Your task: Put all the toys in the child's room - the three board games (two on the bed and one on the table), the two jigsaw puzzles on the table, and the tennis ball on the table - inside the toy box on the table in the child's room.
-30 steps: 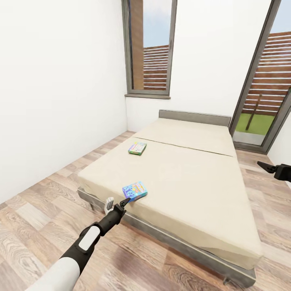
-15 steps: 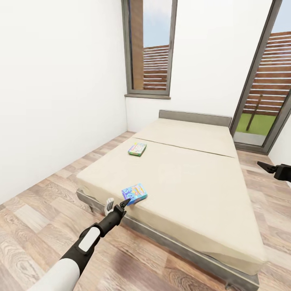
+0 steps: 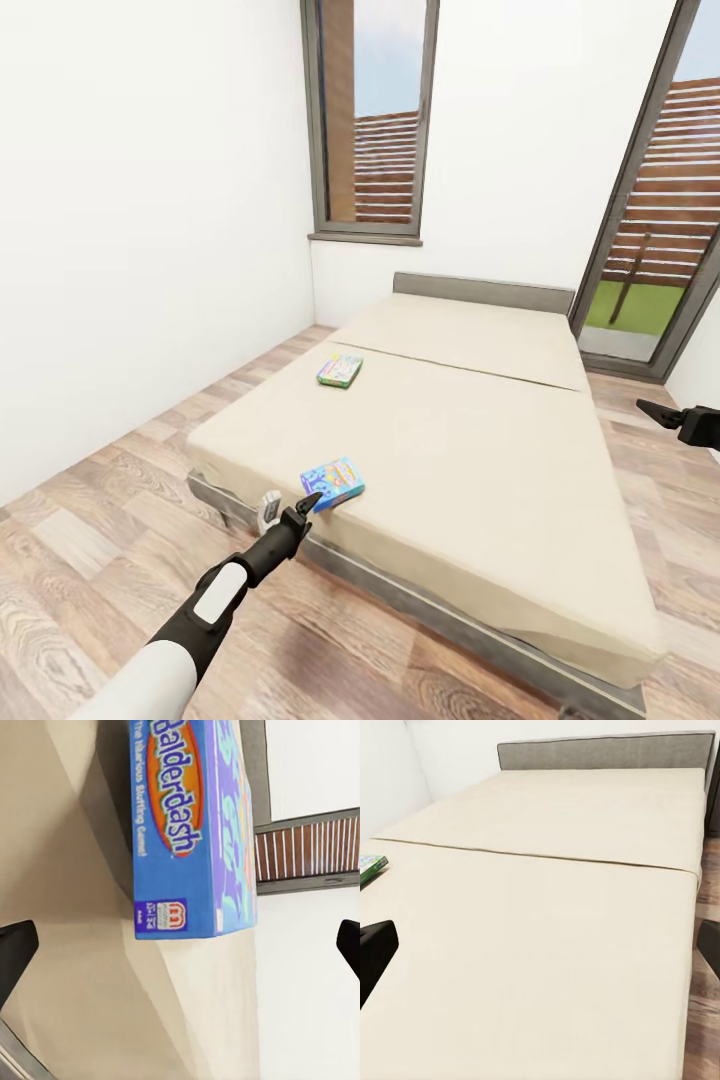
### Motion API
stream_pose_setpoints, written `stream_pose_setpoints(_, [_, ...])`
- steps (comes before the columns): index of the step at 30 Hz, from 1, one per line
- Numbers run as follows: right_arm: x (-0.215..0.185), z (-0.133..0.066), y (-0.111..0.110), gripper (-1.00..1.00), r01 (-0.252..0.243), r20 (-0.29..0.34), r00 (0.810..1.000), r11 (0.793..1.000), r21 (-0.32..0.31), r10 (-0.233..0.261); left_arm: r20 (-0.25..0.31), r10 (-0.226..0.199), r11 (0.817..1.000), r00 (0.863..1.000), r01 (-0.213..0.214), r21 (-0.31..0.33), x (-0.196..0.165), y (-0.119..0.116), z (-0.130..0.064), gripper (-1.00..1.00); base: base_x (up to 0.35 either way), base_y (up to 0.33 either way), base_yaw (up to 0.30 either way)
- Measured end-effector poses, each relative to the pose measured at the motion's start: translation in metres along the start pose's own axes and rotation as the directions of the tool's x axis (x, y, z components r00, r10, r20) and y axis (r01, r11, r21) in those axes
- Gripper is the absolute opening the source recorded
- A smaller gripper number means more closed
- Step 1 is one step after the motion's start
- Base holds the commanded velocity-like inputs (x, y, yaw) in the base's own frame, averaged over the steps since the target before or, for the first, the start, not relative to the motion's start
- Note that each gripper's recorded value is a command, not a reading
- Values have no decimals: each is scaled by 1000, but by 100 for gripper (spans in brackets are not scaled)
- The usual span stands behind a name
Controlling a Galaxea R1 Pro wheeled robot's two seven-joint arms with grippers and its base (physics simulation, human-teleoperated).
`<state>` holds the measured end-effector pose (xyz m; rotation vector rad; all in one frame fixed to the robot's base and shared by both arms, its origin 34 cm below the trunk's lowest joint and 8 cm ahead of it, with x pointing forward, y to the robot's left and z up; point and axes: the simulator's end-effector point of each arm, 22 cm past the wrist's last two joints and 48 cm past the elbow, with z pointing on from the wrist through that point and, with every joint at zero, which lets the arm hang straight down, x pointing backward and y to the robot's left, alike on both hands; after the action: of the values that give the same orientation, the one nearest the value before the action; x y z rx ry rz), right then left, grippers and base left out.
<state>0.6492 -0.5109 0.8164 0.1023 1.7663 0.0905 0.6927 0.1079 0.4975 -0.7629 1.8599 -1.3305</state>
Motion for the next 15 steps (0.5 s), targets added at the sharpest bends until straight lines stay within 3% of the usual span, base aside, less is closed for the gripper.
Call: stream_pose_setpoints(15, [0,0,0,100,0,0,1000,1000,0,0,-4,0,1000,1000,0,-1,2,0,1,100,42,0,0])
